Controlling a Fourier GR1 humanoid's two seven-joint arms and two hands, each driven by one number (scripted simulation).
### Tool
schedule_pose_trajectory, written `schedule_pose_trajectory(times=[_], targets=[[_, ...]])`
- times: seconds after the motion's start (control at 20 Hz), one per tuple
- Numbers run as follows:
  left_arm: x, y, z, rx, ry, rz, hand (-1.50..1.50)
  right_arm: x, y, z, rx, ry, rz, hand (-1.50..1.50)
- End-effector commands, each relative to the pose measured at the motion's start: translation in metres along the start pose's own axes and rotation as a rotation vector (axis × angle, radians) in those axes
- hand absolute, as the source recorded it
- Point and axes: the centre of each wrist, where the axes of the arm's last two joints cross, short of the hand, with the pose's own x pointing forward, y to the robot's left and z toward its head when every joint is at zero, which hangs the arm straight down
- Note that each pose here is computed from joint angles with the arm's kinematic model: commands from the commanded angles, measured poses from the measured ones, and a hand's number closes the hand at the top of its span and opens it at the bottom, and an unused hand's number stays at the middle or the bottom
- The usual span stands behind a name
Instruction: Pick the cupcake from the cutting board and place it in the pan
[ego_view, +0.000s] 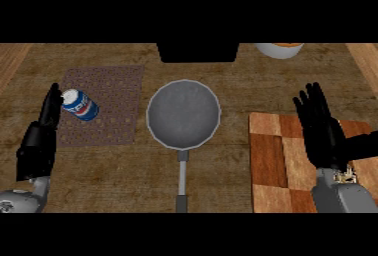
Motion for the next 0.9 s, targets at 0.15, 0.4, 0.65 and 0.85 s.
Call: schedule_pose_trajectory(times=[0.15,0.4,0.65,0.85], targets=[[-0.035,0.039,0.000,0.022,0.254,-0.072,0.00,0.053,-0.014,-0.008,0.448,-0.140,0.073,-1.50],[-0.059,0.033,0.020,0.027,0.394,-0.069,0.00,0.115,-0.077,-0.014,0.236,-0.303,0.723,1.50],[-0.060,0.042,0.002,-0.036,0.493,-0.017,0.00,0.027,-0.150,0.044,-0.001,-0.375,0.124,-1.50],[-0.051,0.046,-0.003,-0.031,0.508,-0.028,0.00,0.072,-0.183,0.058,0.151,-0.405,0.268,-1.50]])
